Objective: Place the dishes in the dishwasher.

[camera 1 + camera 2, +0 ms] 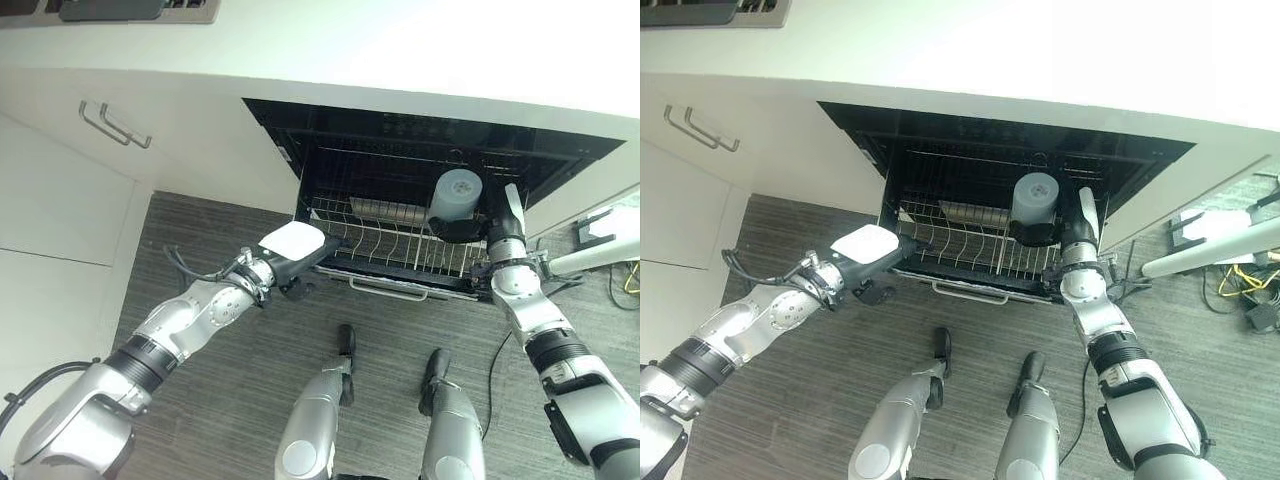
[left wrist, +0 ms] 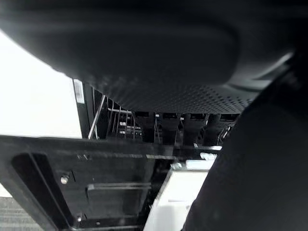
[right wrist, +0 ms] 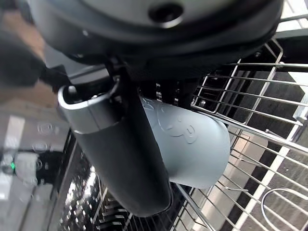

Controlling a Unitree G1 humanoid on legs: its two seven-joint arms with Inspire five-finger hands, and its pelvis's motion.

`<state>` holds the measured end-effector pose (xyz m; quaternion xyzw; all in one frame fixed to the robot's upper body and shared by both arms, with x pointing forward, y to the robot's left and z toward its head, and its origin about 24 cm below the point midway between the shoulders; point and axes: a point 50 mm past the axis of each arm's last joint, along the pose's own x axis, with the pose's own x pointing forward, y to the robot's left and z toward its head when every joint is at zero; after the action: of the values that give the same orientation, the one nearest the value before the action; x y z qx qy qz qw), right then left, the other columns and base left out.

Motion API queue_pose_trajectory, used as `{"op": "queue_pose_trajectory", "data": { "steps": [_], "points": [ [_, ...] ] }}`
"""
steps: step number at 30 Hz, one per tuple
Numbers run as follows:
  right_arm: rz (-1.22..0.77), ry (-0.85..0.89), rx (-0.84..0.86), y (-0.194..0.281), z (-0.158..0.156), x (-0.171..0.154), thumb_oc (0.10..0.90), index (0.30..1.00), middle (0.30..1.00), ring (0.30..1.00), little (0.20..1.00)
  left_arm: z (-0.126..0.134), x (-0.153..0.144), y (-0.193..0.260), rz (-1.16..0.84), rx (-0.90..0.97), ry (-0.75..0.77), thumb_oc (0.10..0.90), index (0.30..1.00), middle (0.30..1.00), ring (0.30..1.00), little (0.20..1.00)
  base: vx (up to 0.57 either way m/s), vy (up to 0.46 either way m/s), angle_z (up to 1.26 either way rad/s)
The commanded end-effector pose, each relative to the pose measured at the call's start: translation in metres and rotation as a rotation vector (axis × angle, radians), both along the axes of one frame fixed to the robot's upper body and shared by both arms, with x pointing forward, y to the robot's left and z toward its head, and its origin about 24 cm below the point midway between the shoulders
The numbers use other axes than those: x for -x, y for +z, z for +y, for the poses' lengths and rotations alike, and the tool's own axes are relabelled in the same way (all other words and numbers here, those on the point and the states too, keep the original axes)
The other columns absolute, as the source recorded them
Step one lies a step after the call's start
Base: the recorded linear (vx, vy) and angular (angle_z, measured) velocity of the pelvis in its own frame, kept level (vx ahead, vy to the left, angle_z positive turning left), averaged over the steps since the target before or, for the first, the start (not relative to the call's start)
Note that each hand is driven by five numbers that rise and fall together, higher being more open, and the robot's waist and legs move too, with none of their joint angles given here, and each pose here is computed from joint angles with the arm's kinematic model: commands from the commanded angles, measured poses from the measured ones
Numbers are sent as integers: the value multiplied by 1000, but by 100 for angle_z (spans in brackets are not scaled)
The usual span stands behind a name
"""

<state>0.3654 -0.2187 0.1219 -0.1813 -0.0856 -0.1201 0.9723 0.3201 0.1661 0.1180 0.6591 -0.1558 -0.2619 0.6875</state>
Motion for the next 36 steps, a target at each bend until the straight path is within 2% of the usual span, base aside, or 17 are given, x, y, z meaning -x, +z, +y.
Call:
{"op": "queue_pose_trajectory", "data": {
  "steps": [1,2,5,11,17,25,27,30,36],
  "points": [
    [-107,-363,-130,12,-71,21,800,900,900,900,900,-7,2,35,-126,162,-32,800,900,900,900,900,19,114,-5],
    [-106,-417,-203,5,-75,25,800,900,900,900,900,-7,3,32,-117,173,-25,800,900,900,900,900,19,117,-4],
    [-97,-451,-247,-3,-76,30,800,900,900,900,900,-7,4,30,-112,186,-22,800,900,900,900,900,13,78,-12],
    [30,-482,-175,-32,-72,38,800,900,900,900,900,-8,7,25,-101,241,-19,800,900,900,900,900,19,97,-12],
    [47,-455,-135,-35,-65,36,800,900,900,900,900,-9,8,22,-93,248,-27,800,900,900,900,900,-2,18,-3],
    [17,-404,-177,-34,-59,39,800,900,900,900,900,-9,12,18,-93,260,-18,800,900,900,900,900,0,0,0],
    [-18,-367,-218,-31,-56,40,800,900,900,900,900,-8,13,16,-87,262,-7,800,900,900,900,900,6,17,0],
    [-196,-192,-321,-15,-34,53,800,900,900,900,900,-5,20,1,-69,259,35,800,900,900,900,900,35,28,-1],
    [-333,-29,-360,5,-19,75,800,900,900,900,900,4,31,-16,-50,265,89,800,900,900,900,900,30,20,-3]
  ]
}}
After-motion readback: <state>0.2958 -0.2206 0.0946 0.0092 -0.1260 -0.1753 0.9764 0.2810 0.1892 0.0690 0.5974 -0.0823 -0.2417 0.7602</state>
